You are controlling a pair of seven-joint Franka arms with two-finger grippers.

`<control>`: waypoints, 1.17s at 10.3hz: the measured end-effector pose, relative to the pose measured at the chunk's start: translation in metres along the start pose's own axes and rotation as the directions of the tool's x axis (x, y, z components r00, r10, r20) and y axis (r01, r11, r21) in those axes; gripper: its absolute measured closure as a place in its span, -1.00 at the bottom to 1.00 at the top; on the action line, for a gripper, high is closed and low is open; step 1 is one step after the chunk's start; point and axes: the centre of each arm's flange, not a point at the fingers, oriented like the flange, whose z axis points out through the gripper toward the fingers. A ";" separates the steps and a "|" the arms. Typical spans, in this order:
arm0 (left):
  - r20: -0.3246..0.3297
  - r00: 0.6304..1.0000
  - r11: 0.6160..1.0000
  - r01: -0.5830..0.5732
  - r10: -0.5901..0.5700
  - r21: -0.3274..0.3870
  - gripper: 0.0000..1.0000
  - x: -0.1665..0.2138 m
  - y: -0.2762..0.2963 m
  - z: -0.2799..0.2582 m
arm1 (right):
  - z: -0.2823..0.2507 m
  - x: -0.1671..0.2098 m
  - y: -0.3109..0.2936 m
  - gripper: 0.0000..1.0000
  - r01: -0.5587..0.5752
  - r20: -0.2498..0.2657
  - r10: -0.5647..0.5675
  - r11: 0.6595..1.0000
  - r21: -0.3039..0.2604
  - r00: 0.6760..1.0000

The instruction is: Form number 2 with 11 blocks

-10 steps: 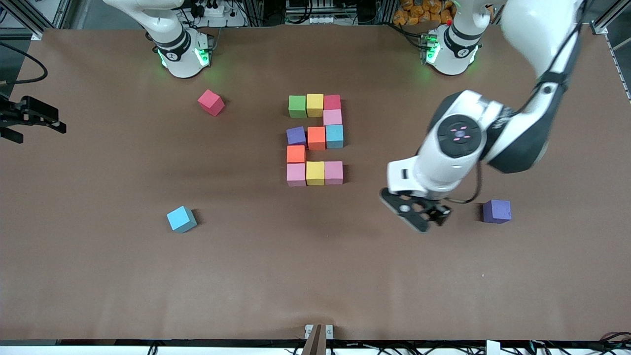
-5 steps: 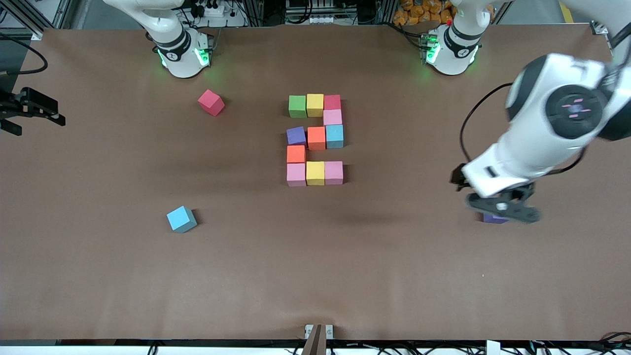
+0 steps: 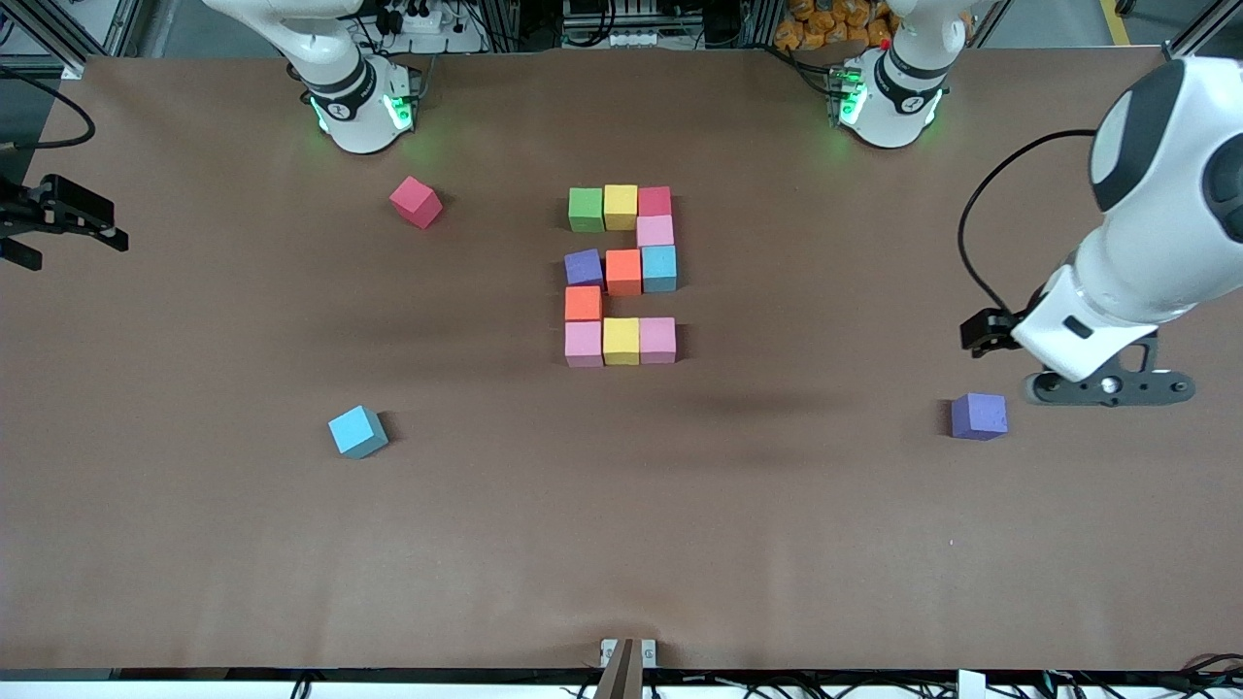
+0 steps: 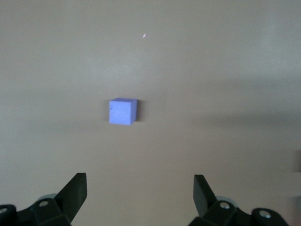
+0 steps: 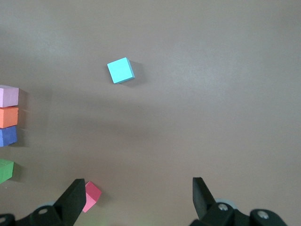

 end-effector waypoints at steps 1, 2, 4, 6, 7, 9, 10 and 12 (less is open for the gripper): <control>0.012 1.000 1.000 0.023 -0.023 0.008 -1.00 -0.004 -0.014 -0.003 | 0.000 0.000 0.000 -1.00 0.000 0.000 0.000 1.000 0.000 1.000; 0.014 0.999 0.999 0.048 -0.048 0.016 -1.00 -0.008 -0.028 -0.009 | 0.000 0.000 0.000 -1.00 0.000 0.000 0.000 1.000 0.000 1.000; -0.013 0.997 0.997 0.073 -0.073 0.023 -1.00 -0.018 -0.038 -0.029 | 0.001 0.000 0.000 -1.00 0.000 0.001 0.000 1.000 0.000 1.000; -0.039 0.994 0.995 0.098 -0.099 -0.018 -1.00 -0.032 -0.036 -0.053 | 0.001 0.000 0.000 -1.00 0.000 0.000 0.000 1.000 -0.001 1.000; -0.042 0.991 0.992 0.124 -0.126 -0.037 -1.00 -0.039 -0.042 -0.062 | 0.001 0.000 0.000 -1.00 0.000 -0.001 0.000 1.000 -0.001 1.000; -0.025 0.985 0.982 0.171 -0.174 -0.085 -1.00 -0.051 -0.061 -0.066 | 0.001 0.000 0.000 -1.00 0.000 -0.001 0.000 1.000 -0.001 1.000; -0.014 0.982 0.978 0.184 -0.186 -0.100 -1.00 -0.056 -0.070 -0.063 | 0.001 0.000 0.000 -1.00 0.000 -0.002 0.000 1.000 -0.001 1.000; -0.027 0.982 0.975 0.183 -0.188 -0.126 -1.00 -0.061 -0.081 -0.057 | 0.001 0.000 0.001 -1.00 -0.001 -0.002 0.001 1.000 -0.001 1.000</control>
